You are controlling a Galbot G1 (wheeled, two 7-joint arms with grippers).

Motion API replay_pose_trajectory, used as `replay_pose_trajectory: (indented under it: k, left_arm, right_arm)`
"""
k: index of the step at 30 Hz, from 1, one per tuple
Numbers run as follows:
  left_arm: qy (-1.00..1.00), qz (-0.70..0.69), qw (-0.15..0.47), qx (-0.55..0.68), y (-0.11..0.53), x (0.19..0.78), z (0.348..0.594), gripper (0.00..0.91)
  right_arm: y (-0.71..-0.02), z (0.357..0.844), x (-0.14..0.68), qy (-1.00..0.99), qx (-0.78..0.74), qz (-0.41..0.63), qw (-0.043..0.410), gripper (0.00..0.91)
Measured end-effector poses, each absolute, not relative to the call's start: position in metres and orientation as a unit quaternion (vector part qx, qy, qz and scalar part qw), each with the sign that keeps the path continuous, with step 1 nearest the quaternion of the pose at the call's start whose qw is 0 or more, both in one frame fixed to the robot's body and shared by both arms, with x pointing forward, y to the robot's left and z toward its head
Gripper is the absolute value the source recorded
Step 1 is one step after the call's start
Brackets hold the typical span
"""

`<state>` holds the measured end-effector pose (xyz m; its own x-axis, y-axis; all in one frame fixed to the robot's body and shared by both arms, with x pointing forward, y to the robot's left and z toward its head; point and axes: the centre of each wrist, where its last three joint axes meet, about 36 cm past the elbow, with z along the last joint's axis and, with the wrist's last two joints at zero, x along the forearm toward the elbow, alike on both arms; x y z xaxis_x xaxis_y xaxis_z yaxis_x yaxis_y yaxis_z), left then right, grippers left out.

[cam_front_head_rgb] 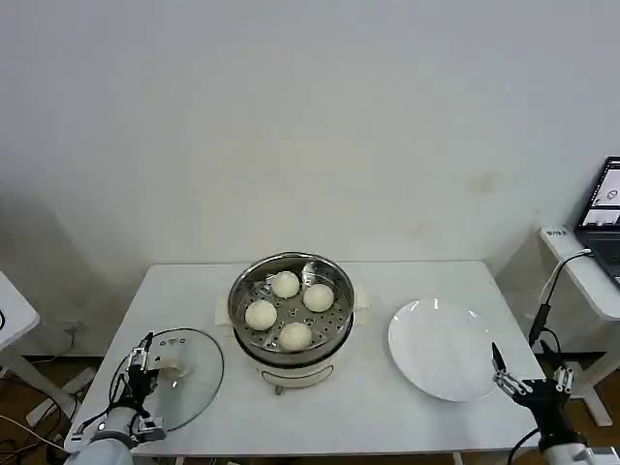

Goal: Take steamed baozi put them in steamer then cover it.

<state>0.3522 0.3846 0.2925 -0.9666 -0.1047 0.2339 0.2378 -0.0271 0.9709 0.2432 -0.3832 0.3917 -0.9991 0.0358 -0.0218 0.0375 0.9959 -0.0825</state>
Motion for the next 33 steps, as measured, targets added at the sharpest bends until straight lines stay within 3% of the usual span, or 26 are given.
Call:
replay_pose_trajectory:
  k: [20,33]
  left_arm:
    - [-0.693,-0.711,0.115,-0.046,0.383,0.355,0.281,0.0]
    - [-0.709,-0.702,0.053,0.043,0.38,0.342,0.302,0.0]
  right_arm:
    - [-0.382,0.388,0.245,0.999,0.016,-0.041,0.006,0.907]
    - [-0.38,0.391,0.25,0.999,0.006,-0.047,0.011,0.907]
